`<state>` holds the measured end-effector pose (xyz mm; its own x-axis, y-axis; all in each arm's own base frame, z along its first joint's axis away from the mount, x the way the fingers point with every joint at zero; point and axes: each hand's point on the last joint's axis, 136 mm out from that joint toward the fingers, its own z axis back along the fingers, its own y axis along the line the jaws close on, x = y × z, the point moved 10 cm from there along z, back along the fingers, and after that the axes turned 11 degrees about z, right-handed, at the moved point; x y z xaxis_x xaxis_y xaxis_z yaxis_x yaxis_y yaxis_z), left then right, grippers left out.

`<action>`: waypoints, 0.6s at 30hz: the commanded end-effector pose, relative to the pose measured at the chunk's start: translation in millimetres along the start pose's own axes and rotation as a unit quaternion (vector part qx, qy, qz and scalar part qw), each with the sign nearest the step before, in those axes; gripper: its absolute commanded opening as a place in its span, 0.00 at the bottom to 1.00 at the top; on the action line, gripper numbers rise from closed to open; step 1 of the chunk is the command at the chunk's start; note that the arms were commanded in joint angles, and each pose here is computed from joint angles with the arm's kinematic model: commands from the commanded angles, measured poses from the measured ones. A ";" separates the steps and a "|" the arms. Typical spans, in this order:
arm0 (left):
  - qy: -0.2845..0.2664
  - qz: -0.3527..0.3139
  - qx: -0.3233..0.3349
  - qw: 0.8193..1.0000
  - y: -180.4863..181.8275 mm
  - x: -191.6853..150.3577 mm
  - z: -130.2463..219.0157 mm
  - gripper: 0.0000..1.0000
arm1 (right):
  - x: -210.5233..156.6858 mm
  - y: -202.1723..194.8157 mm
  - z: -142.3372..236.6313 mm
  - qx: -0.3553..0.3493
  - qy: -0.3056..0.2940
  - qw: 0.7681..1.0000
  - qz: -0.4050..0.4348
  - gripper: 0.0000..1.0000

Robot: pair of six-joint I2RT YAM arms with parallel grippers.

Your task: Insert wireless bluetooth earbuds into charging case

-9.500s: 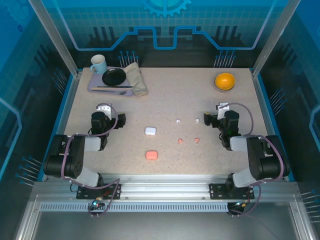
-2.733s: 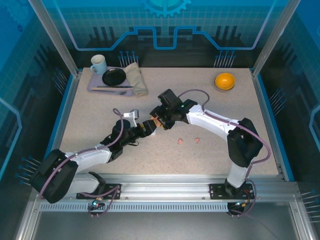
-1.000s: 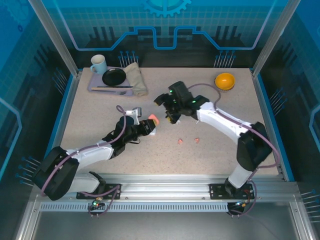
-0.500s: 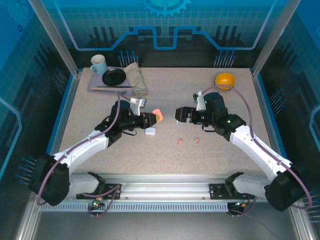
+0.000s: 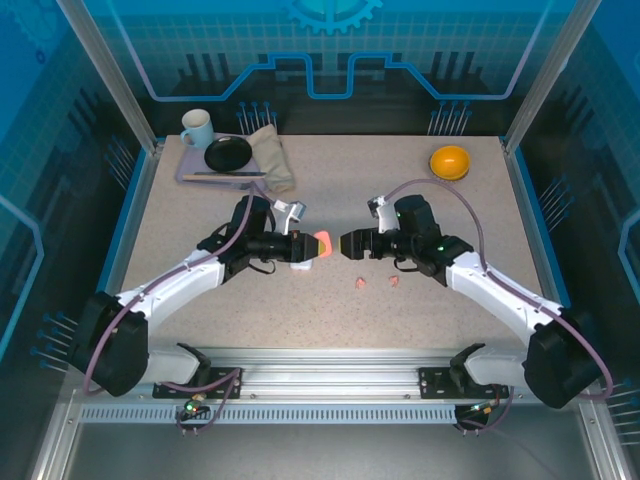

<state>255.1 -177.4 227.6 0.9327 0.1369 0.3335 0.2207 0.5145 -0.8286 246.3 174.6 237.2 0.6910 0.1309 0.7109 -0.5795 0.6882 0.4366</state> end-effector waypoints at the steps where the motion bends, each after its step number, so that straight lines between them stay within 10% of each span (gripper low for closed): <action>1: 0.009 -0.021 -0.018 1.000 -9.8 6.2 1.0 0.09 | 22.2 13.8 -3.8 0.022 -0.030 0.999 0.030 0.84; 18: 0.005 -0.035 -0.030 0.999 -19.8 8.0 7.5 0.07 | 8.0 3.2 -28.8 -0.004 0.000 1.000 0.014 0.81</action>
<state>256.3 -179.0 230.8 0.9352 0.1143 0.3351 0.2344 0.5095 -0.8279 260.2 202.6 239.0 0.6662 0.1558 0.7293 -0.6160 0.6663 0.4203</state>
